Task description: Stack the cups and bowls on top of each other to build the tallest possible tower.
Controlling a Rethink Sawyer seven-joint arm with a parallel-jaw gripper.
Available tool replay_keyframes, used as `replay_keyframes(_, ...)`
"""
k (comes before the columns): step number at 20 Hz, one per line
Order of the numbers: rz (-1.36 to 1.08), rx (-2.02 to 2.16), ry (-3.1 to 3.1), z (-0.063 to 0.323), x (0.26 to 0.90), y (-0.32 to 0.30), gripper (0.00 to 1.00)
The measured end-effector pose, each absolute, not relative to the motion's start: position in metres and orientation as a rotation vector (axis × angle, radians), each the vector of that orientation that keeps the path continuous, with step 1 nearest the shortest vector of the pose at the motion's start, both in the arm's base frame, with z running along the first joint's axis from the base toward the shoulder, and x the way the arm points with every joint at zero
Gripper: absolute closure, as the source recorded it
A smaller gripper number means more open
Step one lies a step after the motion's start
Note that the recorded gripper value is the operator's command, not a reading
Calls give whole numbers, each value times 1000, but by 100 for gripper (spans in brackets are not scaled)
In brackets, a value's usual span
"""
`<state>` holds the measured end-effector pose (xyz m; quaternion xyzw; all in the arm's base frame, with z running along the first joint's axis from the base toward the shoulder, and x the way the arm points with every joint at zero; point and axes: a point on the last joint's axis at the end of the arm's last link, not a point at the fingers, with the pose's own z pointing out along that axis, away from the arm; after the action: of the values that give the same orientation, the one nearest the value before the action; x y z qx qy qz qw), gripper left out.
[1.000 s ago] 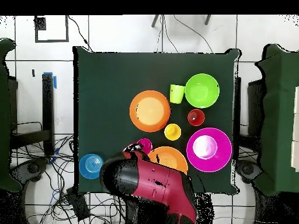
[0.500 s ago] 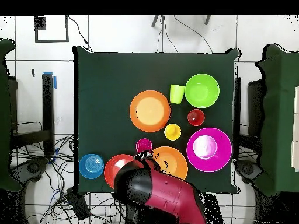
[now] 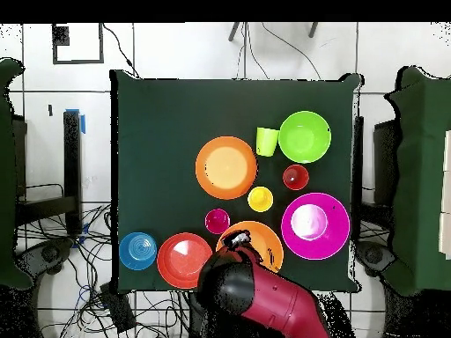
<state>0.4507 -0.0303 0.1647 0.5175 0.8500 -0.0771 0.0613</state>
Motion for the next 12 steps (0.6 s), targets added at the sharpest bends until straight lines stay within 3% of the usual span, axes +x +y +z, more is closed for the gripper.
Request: replay_keyframes(12,-240,1437,2575,123,449,-46,0)
